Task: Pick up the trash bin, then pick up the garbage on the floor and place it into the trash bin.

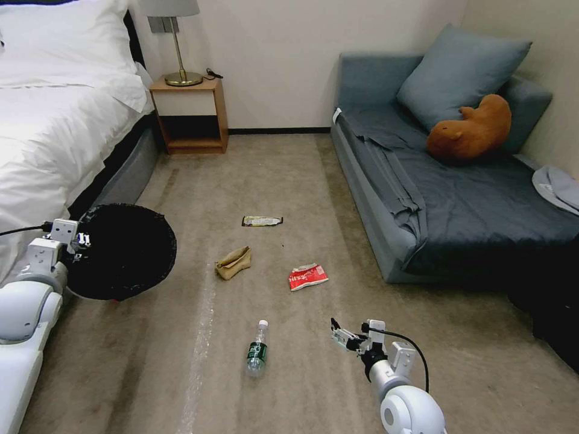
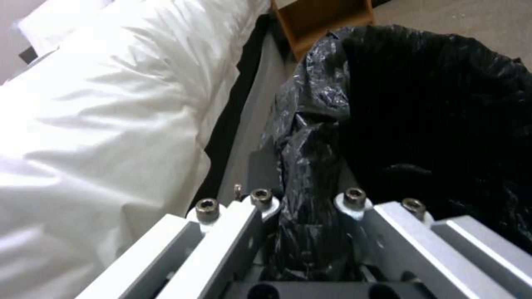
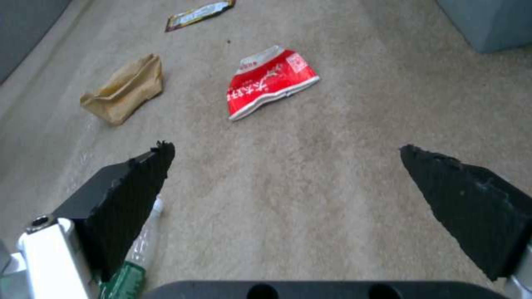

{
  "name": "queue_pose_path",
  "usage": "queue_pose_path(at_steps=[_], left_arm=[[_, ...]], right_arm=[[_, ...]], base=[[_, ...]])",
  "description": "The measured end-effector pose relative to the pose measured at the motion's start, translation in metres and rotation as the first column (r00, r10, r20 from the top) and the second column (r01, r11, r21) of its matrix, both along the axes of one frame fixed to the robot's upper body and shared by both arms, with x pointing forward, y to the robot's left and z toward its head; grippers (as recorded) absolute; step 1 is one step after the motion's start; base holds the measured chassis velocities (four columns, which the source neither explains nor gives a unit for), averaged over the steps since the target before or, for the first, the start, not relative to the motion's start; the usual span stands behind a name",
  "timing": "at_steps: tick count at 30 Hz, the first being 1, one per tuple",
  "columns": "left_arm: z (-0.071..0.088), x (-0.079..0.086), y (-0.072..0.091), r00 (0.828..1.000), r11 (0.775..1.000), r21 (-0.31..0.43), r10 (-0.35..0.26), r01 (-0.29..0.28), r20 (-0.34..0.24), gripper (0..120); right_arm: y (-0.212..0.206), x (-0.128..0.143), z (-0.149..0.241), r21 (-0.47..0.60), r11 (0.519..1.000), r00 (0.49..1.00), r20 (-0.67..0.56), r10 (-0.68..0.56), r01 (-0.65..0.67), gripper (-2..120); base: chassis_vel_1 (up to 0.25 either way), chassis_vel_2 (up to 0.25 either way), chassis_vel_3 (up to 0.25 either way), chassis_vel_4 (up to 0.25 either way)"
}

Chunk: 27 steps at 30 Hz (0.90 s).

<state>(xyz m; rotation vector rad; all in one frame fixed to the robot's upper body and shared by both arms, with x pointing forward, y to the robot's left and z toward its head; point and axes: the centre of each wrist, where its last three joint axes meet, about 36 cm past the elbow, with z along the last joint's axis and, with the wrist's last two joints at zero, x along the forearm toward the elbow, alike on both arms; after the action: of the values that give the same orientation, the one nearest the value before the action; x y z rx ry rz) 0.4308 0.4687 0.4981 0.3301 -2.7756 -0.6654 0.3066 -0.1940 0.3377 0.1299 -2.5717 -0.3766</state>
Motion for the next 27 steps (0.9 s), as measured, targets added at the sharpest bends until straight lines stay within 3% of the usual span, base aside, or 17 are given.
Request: queue_pose_path(at_steps=[27], left_arm=[[-0.0011,-0.0038,0.0043,1.000,1.000,0.001,0.006,-0.006,0.003,6]], right_arm=[[0.0032,-0.0037,-0.0028,-0.013,1.000,1.000,-0.004,0.016,-0.016,100]], base=[[-0.029,0.024,0.028,-0.025]])
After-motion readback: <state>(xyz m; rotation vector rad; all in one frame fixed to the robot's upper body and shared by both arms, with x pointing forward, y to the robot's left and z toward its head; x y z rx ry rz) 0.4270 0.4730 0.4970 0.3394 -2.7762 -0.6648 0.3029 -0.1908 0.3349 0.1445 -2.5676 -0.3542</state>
